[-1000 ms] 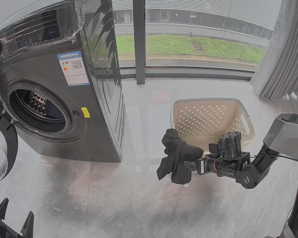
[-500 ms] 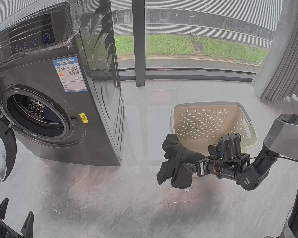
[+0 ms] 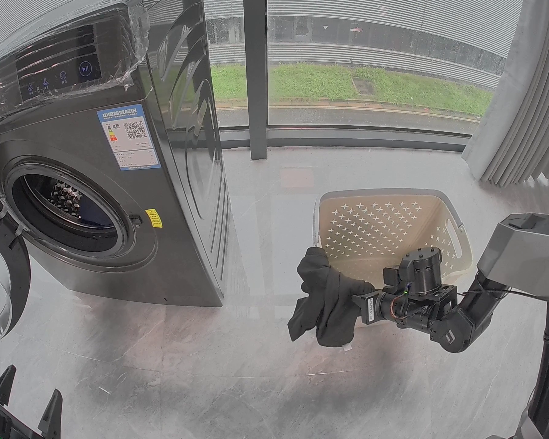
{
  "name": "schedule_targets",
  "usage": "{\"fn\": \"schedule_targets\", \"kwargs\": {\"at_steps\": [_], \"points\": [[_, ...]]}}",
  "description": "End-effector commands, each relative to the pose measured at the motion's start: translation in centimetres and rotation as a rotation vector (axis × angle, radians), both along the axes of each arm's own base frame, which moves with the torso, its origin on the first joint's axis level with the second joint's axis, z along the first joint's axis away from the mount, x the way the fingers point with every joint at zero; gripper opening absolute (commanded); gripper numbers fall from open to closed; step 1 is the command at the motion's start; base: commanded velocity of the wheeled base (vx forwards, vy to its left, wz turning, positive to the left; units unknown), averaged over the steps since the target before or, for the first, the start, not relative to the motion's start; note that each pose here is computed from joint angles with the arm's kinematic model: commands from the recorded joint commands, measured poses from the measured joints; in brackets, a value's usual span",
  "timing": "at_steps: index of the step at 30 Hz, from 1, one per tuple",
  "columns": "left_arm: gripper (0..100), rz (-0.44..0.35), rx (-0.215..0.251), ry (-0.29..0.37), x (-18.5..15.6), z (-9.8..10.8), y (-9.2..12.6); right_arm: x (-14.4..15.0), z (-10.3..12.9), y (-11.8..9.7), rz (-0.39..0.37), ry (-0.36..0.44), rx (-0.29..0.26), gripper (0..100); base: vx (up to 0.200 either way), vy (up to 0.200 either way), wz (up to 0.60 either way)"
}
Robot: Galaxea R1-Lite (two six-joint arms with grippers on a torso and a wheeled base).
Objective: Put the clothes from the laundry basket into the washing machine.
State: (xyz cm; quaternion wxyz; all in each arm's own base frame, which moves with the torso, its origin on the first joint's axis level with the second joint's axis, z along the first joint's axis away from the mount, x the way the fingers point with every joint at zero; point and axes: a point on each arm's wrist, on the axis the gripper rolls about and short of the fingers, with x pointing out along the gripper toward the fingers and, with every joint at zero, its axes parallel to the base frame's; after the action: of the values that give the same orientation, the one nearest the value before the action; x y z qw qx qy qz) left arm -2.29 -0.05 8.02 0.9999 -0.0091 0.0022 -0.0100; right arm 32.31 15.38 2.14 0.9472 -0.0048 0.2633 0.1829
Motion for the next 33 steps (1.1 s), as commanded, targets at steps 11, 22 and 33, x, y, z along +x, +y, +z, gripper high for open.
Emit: {"fn": "schedule_targets", "kwargs": {"at_steps": [11, 22, 33], "points": [[100, 0.0, 0.0, 0.002, 0.0, -0.5, 0.0, -1.9, 3.3, -0.8, 0.006, -0.047, 0.022, 0, 0.0, 0.0, 0.0], [100, 0.0, 0.001, 0.002, 0.0, -0.5, 0.0, -8.1, 9.8, -2.3, 0.038, -0.198, 0.091, 0, 0.0, 0.0, 0.0], [100, 0.0, 0.0, 0.002, 0.0, -0.5, 0.0, -15.9, 17.6, -4.1, 0.139, -0.519, 0.301, 0, 0.0, 0.0, 0.0]]}}
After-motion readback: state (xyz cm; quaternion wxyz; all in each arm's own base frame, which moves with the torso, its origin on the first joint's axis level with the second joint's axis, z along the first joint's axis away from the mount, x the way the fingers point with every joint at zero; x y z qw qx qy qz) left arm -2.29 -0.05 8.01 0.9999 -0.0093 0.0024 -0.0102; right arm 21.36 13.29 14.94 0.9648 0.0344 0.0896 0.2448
